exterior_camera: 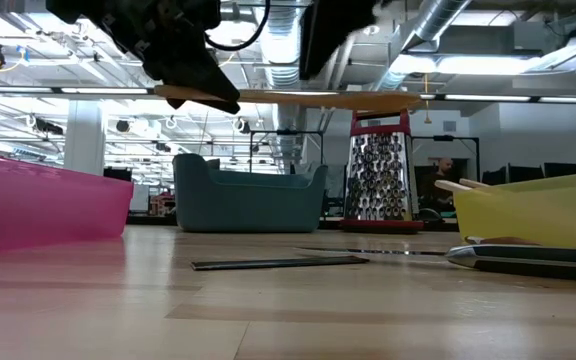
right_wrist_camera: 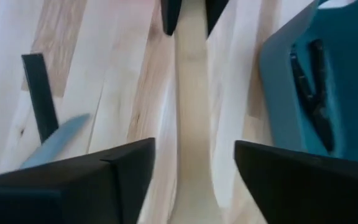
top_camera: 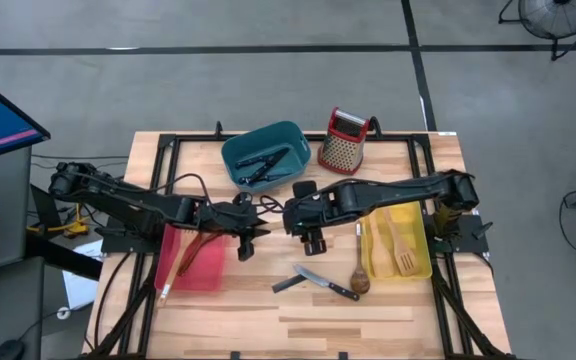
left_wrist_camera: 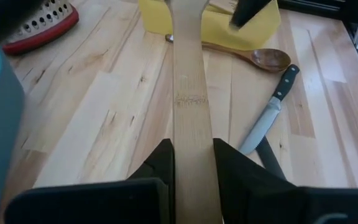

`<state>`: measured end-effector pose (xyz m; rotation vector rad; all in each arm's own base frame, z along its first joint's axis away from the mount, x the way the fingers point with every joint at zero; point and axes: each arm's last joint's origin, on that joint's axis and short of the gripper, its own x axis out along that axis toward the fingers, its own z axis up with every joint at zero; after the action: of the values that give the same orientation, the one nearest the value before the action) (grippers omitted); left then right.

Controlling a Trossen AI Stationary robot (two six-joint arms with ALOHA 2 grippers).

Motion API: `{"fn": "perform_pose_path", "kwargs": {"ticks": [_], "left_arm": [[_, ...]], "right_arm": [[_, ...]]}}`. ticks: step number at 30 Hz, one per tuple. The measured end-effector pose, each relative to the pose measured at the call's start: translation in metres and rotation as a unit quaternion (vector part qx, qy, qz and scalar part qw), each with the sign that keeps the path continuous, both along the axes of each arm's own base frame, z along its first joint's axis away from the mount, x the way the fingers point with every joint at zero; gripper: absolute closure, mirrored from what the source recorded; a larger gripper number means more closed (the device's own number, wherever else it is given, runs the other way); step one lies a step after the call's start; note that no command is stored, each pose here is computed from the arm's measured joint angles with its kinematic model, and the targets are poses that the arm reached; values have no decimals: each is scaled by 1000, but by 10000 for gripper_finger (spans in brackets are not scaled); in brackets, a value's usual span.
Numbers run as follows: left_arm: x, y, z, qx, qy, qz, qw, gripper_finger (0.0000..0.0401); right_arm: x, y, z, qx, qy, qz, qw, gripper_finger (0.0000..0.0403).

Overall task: Pick & Place Kitchen Items
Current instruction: Put the brown serving fork into the pink bin

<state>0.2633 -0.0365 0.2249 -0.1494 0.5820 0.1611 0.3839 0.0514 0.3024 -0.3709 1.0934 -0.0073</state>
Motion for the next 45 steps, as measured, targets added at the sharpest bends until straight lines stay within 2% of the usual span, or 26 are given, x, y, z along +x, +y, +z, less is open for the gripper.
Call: {"fn": "perform_pose_path", "kwargs": {"ticks": [3, 6, 11, 16, 19, 23, 28, 32, 38, 42, 45], "left_arm": [[0, 0, -1, -5, 3, 8, 1000, 349], [-2, 1, 0, -19, 4, 27, 999, 349], [-15, 0, 1, -95, 32, 86, 991, 343], [-44, -6, 6, -173, 81, 150, 970, 345], [-64, -10, 14, -225, 93, 185, 952, 346], [-87, -18, 31, -299, 66, 189, 933, 343], [-112, -28, 53, -402, 18, 166, 900, 342], [-131, -37, 64, -478, 22, 141, 867, 342], [-149, -50, 64, -544, 94, 125, 824, 341], [-157, -57, 61, -580, 173, 127, 786, 341], [-161, -60, 65, -605, 201, 133, 759, 341]], "right_arm": [[-4, 5, 22, -8, -6, -5, 1000, 147], [-13, 10, 43, -20, 1, -13, 1000, 143], [-35, 17, 74, -32, 22, -56, 998, 148], [-54, 21, 89, -65, 27, -115, 991, 148], [-63, 23, 99, -60, 7, -116, 991, 148], [-75, 23, 109, -48, -11, -128, 991, 148], [-88, 19, 122, -36, -37, -143, 988, 148], [-90, 17, 125, -40, -45, -149, 987, 148], [-91, 15, 126, -39, -47, -151, 987, 148], [-91, 15, 126, -39, -46, -151, 987, 148], [-91, 15, 126, -39, -46, -151, 987, 148]]}}
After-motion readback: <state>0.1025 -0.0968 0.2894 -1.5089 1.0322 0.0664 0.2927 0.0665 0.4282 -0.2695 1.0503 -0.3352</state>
